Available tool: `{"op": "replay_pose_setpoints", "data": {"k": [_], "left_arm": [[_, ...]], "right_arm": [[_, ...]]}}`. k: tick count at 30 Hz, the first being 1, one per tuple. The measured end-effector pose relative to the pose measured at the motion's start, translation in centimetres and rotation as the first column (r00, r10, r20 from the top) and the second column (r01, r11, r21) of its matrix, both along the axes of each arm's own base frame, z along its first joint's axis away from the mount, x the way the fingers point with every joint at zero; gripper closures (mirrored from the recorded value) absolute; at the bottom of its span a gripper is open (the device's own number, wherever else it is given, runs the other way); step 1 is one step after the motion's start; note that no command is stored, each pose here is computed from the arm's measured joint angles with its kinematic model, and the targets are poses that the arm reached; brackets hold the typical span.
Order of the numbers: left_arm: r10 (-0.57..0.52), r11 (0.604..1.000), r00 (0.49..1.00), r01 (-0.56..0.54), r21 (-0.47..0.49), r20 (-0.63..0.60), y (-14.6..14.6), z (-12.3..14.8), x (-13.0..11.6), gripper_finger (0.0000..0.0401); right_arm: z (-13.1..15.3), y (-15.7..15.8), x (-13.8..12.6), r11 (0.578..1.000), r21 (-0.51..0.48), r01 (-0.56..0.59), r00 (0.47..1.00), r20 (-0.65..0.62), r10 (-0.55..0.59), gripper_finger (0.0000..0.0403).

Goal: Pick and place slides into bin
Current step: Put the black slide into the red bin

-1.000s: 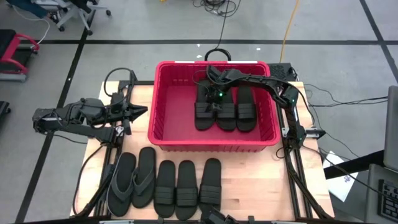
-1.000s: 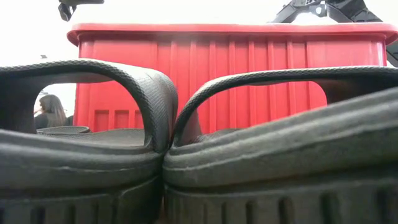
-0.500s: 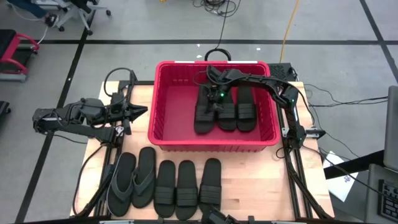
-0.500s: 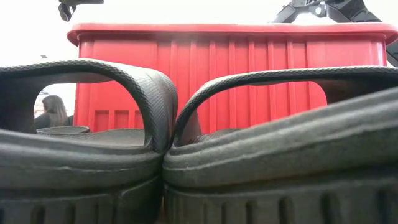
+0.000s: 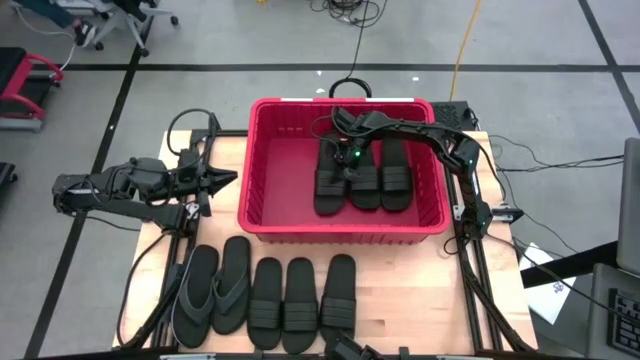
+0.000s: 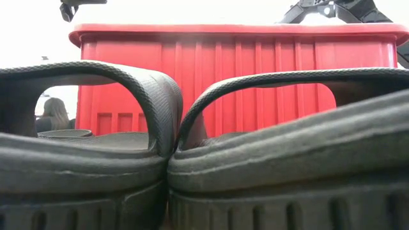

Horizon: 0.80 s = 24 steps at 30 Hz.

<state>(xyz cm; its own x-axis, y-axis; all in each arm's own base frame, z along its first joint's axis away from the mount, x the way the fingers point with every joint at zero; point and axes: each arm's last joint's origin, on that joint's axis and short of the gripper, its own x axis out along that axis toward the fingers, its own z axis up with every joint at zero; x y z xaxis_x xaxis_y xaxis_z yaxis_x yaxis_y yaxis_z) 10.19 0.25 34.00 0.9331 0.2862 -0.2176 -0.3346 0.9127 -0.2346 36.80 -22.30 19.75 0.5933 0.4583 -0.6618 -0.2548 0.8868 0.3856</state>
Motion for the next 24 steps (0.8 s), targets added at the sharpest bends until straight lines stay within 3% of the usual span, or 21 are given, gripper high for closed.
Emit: {"op": "replay_pose_setpoints", "data": {"k": [9,17,24], "left_arm": [[0.001,1.0,1.0,-0.001,-0.003,0.001,0.0,0.0,0.0,0.0368],[0.003,1.0,1.0,-0.003,-0.014,0.005,0.0,0.0,0.0,0.0368],[0.004,1.0,1.0,-0.004,-0.015,0.005,0.0,0.0,0.0,0.0368]], "right_arm": [[0.1,0.2,0.6,0.996,-0.081,-0.04,0.998,0.054,0.045,0.04],[-1.2,0.7,0.2,0.998,0.04,-0.056,0.997,0.046,0.054,0.04],[-2.3,0.8,-0.2,0.998,0.045,-0.047,0.999,0.024,0.046,0.04]]}}
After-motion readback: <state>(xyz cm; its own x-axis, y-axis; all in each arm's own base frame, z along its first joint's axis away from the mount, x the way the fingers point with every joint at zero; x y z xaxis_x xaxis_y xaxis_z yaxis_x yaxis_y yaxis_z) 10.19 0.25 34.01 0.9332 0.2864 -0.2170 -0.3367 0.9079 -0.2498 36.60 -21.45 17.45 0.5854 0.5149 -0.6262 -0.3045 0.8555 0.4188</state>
